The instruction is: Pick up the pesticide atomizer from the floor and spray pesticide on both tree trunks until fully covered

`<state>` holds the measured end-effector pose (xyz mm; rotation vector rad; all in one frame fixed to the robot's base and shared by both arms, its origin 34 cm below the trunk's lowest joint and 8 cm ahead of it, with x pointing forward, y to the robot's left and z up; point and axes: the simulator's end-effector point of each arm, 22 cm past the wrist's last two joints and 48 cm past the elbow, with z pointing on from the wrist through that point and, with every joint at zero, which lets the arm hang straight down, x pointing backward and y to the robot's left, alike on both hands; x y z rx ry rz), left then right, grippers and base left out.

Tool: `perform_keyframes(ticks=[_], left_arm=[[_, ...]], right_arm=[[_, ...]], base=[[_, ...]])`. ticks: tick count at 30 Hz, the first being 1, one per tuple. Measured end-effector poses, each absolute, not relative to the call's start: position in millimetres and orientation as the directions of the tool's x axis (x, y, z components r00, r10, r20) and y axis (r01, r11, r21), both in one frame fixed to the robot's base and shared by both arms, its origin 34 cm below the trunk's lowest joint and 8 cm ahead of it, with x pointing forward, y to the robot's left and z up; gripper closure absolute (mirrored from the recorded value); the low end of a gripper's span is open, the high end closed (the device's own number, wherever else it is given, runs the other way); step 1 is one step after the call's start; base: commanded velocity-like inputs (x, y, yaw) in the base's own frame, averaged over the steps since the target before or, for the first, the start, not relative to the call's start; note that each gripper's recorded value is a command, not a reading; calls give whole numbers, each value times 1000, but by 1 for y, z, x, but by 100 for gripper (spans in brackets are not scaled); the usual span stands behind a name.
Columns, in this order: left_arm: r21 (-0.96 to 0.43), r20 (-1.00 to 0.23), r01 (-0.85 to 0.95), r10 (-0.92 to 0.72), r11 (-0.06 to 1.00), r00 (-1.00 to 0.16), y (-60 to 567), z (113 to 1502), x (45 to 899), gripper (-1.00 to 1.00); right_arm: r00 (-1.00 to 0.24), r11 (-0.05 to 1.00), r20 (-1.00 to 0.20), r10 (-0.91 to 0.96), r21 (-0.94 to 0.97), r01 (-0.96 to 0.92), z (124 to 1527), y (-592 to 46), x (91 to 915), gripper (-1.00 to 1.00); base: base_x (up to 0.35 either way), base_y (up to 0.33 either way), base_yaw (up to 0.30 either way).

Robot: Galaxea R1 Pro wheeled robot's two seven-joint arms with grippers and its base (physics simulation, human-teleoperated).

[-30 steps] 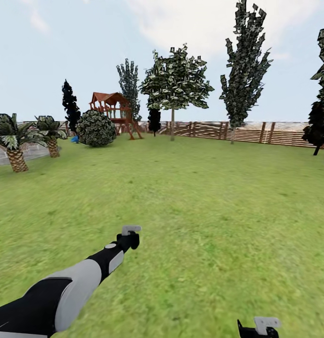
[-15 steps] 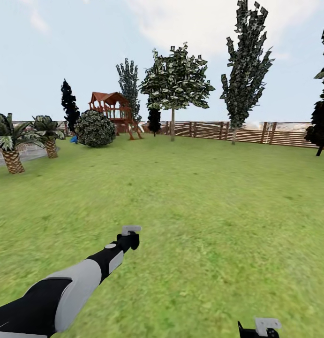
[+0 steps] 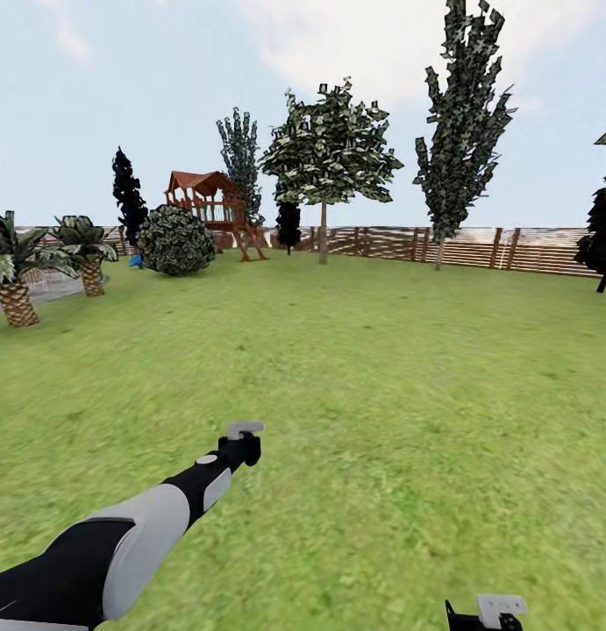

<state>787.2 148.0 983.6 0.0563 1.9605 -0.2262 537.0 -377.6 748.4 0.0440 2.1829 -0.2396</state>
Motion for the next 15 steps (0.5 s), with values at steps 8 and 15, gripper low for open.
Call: perform_keyframes(ticks=[8, 15], left_arm=[[-132, -918, 145, -66, 981, -392, 148, 984, 787, 100], [-132, -918, 145, -66, 981, -392, 148, 984, 787, 100]], right_arm=[[-609, 978, -791, -62, -169, 120, 740, -383, 527, -100], [-611, 978, -789, -62, -170, 121, 739, -383, 526, -100]], base=[[350, 0, 0], [350, 0, 0]])
